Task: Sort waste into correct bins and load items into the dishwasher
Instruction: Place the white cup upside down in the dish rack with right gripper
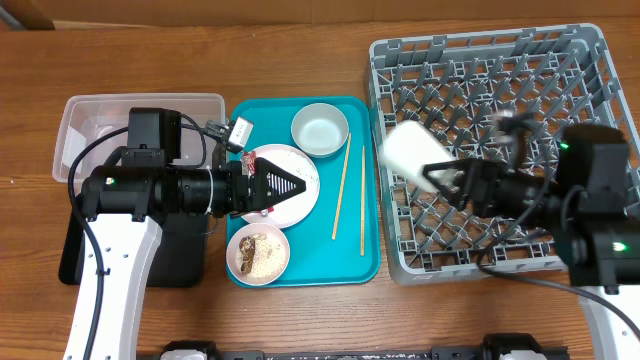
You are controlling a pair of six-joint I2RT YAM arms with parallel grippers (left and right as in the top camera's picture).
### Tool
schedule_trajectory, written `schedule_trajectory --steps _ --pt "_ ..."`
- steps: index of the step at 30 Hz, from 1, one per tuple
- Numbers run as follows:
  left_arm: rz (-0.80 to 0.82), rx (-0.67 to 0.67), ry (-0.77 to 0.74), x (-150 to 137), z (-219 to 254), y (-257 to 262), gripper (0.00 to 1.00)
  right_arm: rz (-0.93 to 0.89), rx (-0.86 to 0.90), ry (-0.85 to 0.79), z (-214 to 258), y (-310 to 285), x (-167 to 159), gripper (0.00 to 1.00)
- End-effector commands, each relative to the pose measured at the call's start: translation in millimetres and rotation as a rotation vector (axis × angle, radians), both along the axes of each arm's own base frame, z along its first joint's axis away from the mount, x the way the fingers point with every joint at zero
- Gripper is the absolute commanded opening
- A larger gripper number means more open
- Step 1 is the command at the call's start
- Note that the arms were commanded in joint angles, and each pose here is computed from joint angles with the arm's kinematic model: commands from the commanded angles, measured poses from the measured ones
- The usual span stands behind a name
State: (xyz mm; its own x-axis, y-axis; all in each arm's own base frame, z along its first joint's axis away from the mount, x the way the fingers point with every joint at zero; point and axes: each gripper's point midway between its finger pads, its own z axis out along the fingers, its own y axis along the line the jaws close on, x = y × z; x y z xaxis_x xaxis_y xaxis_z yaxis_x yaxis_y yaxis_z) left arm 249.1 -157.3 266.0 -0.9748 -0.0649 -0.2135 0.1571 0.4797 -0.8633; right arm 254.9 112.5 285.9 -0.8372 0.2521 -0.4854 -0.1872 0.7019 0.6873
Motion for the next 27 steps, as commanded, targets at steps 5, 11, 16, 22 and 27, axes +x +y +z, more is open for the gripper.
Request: schedule_trajectory --steps 5,11,16,22,27 --pt "0.018 0.067 -0.038 7.7 -6.3 5.7 1.0 -0.393 -0.358 0.221 -53.2 -77.7 0.0 0.45" --pt "0.014 0.069 -0.044 7.7 -6.3 5.7 1.0 -0.381 -0.497 0.342 -83.2 -75.4 -4.9 0.46" --pt "0.013 0.07 -0.038 6.4 -6.9 5.7 1.0 -0.331 -0.565 0.454 -115.3 -67.7 4.1 0.45" --pt "0.008 0.089 -0.027 2.9 -10.8 7.4 1.0 -0.277 -0.581 0.602 -144.4 -62.1 -1.1 0.59" --pt "0.022 0.131 -0.008 1.9 -17.7 11.7 0.93 -0.296 -0.572 0.553 -130.8 -62.9 6.1 0.82"
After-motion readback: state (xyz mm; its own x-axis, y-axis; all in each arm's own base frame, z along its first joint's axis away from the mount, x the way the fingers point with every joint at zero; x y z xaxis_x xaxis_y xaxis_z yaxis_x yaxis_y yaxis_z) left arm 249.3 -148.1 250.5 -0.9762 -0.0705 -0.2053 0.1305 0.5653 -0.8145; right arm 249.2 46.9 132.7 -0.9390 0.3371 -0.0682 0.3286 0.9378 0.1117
